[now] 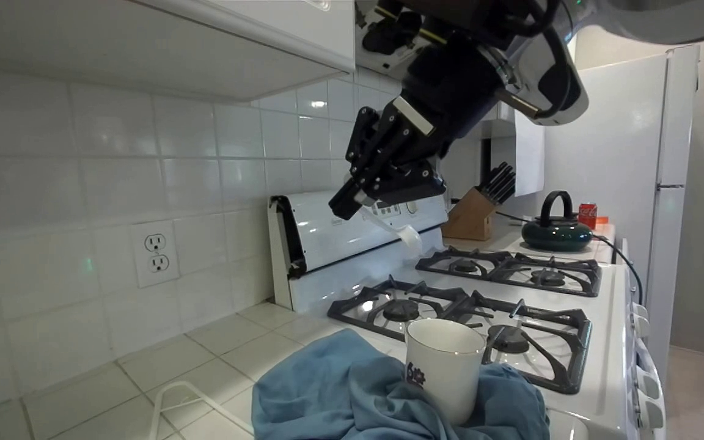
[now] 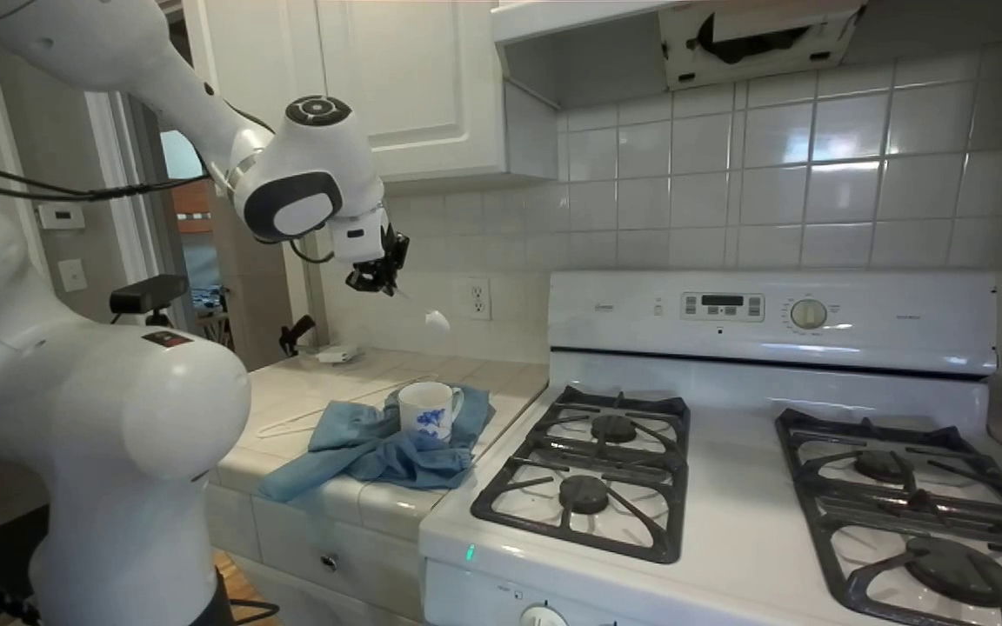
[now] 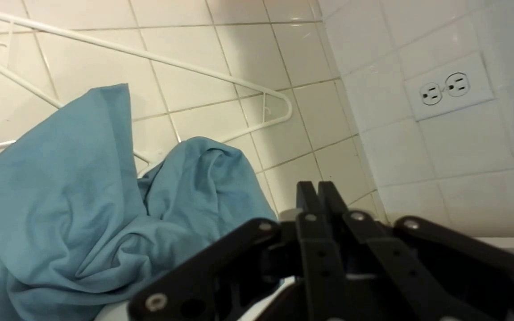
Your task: Put the plastic spoon inside the white mug
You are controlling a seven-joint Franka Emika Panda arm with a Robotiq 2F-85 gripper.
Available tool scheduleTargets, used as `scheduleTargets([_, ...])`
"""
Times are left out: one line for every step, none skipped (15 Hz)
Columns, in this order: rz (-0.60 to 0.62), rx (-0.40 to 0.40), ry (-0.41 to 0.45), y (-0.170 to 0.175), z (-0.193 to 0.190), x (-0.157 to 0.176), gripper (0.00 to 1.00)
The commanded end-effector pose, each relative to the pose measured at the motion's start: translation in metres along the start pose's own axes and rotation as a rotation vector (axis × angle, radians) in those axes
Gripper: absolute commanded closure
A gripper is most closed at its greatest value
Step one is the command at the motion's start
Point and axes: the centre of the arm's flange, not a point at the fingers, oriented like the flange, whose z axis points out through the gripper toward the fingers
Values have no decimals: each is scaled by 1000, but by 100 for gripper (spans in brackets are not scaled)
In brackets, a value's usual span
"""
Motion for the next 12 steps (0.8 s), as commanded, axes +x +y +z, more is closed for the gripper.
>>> scheduleTargets([1, 66, -67, 31, 3, 25, 99])
scheduleTargets([14, 68, -80, 33, 4, 26, 99])
scheduleTargets([42, 61, -116, 34, 4, 28, 99])
scheduleTargets([71, 50, -122, 37, 5, 27, 99])
scheduleTargets([96, 50, -151, 39, 5, 28, 99])
scheduleTargets([132, 50, -161, 41, 5, 31, 99])
scheduleTargets([170, 47, -169, 43, 5, 32, 99])
scheduleTargets([193, 46, -170, 45, 4, 33, 99])
scheduleTargets([225, 38, -180, 47, 5, 36, 99])
scheduleTargets([249, 38, -178, 49, 6, 39, 99])
scheduleTargets([270, 33, -190, 51, 8, 42, 99])
scheduleTargets([287, 29, -181, 53, 12, 44, 99])
